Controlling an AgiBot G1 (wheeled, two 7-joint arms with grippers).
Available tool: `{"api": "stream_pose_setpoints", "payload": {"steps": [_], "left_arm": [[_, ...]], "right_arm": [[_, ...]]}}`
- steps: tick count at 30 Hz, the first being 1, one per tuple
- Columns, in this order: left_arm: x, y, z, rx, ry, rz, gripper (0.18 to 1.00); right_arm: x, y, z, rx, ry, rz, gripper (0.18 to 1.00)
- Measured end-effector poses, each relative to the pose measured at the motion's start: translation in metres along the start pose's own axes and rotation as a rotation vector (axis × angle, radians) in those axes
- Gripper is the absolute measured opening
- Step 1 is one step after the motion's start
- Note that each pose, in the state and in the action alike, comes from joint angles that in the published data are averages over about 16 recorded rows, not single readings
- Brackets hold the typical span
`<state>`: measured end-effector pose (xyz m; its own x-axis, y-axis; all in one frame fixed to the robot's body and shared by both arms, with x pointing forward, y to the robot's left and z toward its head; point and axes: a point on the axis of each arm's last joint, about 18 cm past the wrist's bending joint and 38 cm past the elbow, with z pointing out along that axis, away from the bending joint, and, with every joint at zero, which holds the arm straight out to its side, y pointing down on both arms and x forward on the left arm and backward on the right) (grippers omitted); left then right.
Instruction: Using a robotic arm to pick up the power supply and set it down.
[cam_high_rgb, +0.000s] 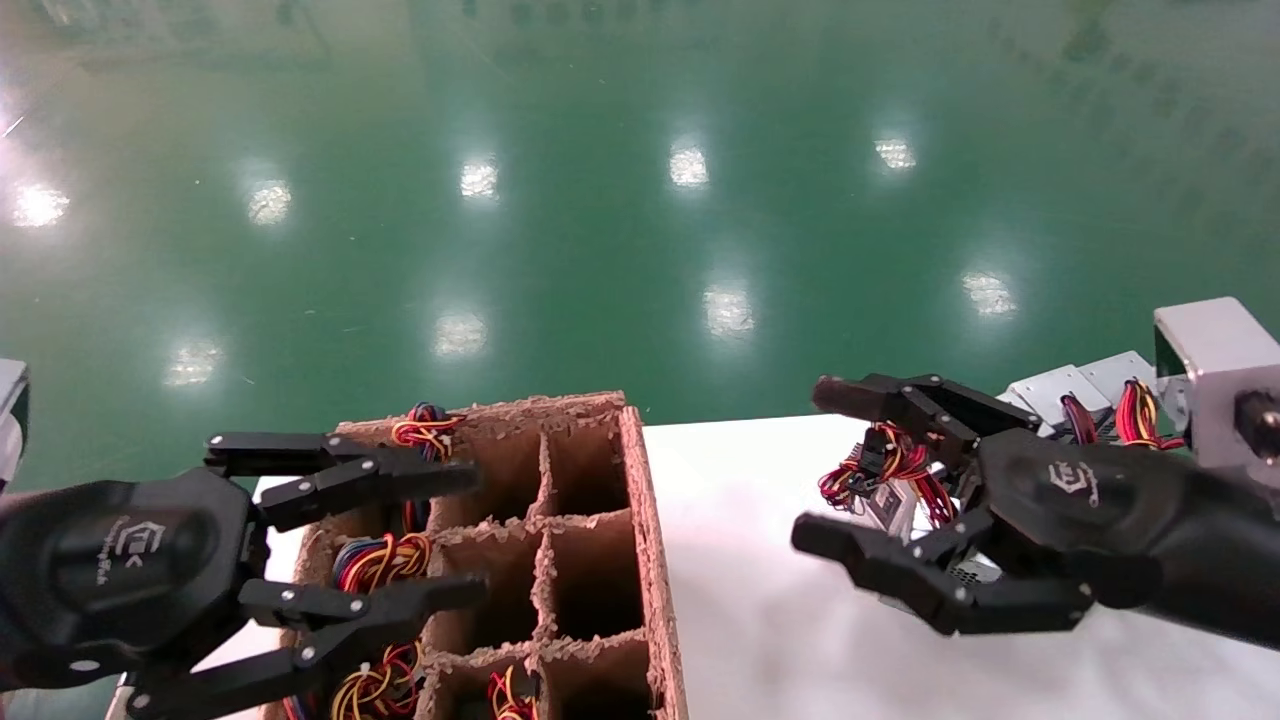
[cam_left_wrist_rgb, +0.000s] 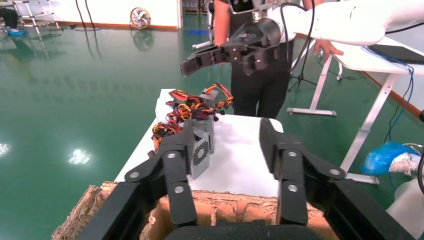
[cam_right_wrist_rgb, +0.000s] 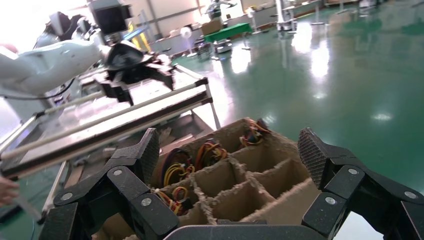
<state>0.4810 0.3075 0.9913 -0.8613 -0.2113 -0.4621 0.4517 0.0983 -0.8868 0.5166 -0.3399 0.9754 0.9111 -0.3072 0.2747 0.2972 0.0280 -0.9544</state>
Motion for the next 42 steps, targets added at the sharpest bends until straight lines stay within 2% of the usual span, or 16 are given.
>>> {"api": "stream_pose_setpoints", "payload": {"steps": [14, 20, 32, 42], "left_arm": [[0.0, 0.0, 0.0, 0.0, 0.0, 0.0, 0.775], [0.0, 0.0, 0.0, 0.0, 0.0, 0.0, 0.884], [0.0, 0.0, 0.0, 0.0, -0.001, 0.0, 0.987], [0.0, 0.0, 0.0, 0.0, -0.001, 0.0, 1.0]], "right_arm": [[-0.035, -0.022, 0.022, -0.07, -0.104, -0.166, 1.001], [-0.045, -0.027, 0.026, -0.092, -0.126, -0.216, 1.001], [-0.047, -0.028, 0.027, -0.099, -0.129, -0.228, 1.001], [-0.046, -0.027, 0.026, -0.094, -0.125, -0.218, 1.001]]}}
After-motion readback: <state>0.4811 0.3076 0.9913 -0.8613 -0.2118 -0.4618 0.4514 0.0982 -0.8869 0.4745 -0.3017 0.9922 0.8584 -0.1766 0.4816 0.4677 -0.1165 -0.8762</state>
